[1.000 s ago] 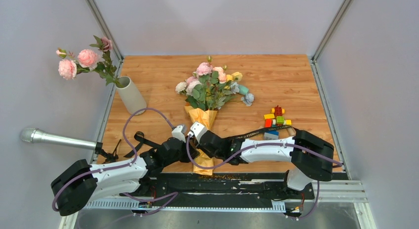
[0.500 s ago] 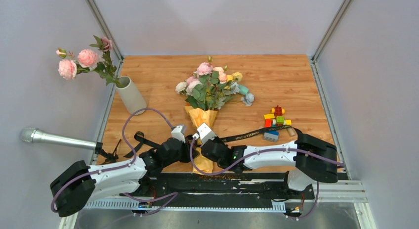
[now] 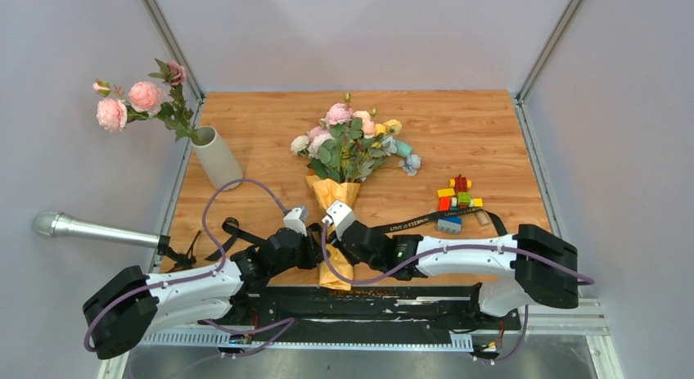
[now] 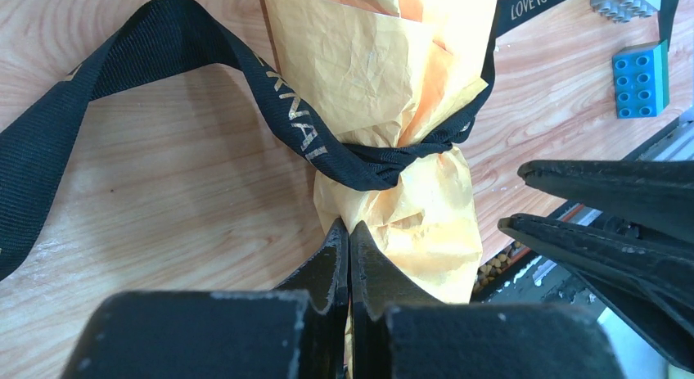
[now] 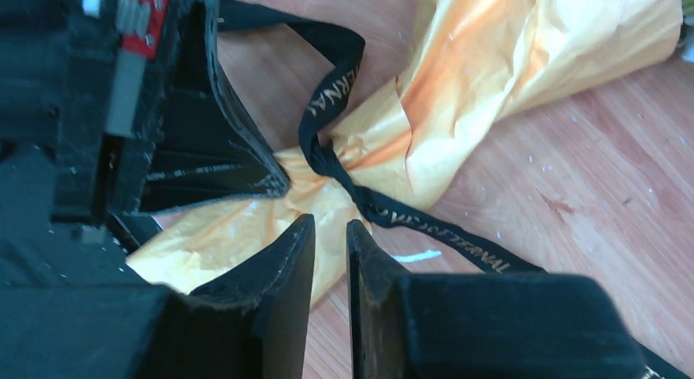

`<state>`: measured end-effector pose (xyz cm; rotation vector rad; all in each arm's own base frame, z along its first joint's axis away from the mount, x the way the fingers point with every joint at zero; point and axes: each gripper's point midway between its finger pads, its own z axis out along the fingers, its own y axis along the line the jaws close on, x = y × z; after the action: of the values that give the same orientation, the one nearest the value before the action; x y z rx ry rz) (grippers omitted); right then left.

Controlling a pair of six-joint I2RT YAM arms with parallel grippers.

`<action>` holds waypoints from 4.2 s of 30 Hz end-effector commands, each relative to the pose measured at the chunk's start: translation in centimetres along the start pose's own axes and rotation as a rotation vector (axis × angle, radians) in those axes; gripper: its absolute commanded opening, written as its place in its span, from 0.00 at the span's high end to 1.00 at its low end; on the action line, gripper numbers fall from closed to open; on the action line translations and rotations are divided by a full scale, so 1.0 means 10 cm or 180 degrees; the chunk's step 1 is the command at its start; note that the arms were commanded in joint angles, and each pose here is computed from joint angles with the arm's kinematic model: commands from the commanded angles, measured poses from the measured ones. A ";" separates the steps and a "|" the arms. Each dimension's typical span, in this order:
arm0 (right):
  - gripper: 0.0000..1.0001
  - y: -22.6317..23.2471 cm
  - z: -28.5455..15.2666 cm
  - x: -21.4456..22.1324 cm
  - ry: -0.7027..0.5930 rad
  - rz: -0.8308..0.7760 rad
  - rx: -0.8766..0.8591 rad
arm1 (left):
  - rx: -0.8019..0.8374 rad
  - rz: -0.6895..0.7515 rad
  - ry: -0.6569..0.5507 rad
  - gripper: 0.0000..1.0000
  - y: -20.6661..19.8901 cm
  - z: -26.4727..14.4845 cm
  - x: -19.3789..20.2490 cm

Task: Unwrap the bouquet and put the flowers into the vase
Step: Untie the ribbon from the wrapping paper.

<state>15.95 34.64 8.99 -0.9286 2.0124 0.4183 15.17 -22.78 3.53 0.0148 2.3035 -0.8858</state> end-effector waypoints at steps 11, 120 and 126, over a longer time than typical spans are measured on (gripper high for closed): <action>0.77 0.09 0.31 -0.21 0.0372 0.0352 -0.0245 | -0.0023 0.0015 -0.0092 1.00 0.01 0.00 -0.06; 0.60 0.09 0.15 0.36 -0.0076 0.2142 -0.0759 | -0.0094 0.2343 0.0431 0.54 -0.32 0.19 -0.52; 0.68 0.10 0.19 0.39 -0.0033 0.2133 -0.0748 | -0.0158 0.2378 0.0443 0.56 -0.27 0.18 -0.52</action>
<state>14.52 33.80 4.12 -0.3620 2.2859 1.0104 18.41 -25.05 6.35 0.8735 2.2092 -0.5082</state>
